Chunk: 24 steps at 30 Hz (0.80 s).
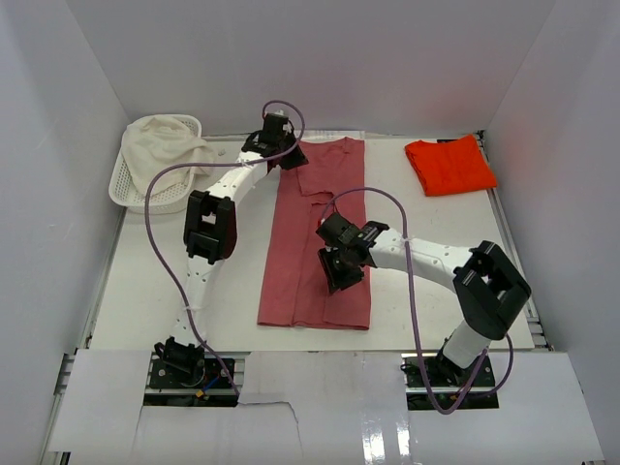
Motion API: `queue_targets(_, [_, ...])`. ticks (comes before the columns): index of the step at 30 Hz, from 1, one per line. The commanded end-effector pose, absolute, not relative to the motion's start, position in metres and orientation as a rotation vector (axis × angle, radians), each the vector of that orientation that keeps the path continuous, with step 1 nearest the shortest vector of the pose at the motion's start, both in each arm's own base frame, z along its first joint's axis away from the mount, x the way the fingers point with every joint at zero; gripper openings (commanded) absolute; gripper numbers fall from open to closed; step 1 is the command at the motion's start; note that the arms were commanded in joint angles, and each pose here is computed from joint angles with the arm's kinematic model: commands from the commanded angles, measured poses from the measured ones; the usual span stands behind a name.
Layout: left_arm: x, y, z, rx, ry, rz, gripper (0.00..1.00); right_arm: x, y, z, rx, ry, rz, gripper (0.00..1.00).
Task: Fold and stack the t-shirts
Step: Rotate the tshirt 90 degrees
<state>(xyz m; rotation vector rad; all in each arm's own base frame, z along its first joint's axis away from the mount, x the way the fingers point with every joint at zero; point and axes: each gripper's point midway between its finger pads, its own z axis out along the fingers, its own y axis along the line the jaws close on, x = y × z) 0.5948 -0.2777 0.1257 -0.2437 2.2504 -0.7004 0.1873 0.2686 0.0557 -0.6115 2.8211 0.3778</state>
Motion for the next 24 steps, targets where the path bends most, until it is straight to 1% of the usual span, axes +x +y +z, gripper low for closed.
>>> queue_targets(1, [0.595, -0.285, 0.117, -0.234, 2.262, -0.77, 0.16, 0.194, 0.282, 0.066, -0.545, 2.788, 0.344, 0.4])
queue_targets(12, [0.595, -0.279, 0.052, -0.262, 2.324, -0.739, 0.16, 0.171, 0.301, 0.049, -0.599, 2.846, 0.307, 0.39])
queue_targets(16, [0.593, -0.278, 0.046, -0.262, 2.331, -0.731, 0.15, 0.162, 0.297, 0.045, -0.59, 2.871, 0.285, 0.39])
queue_targets(21, [0.596, -0.276, 0.049, -0.26, 2.32, -0.717, 0.15, 0.152, 0.297, 0.042, -0.594, 2.886, 0.303, 0.34])
queue_targets(24, [0.598, -0.275, 0.052, -0.255, 2.313, -0.712, 0.15, 0.147, 0.296, 0.039, -0.599, 2.896, 0.298, 0.28])
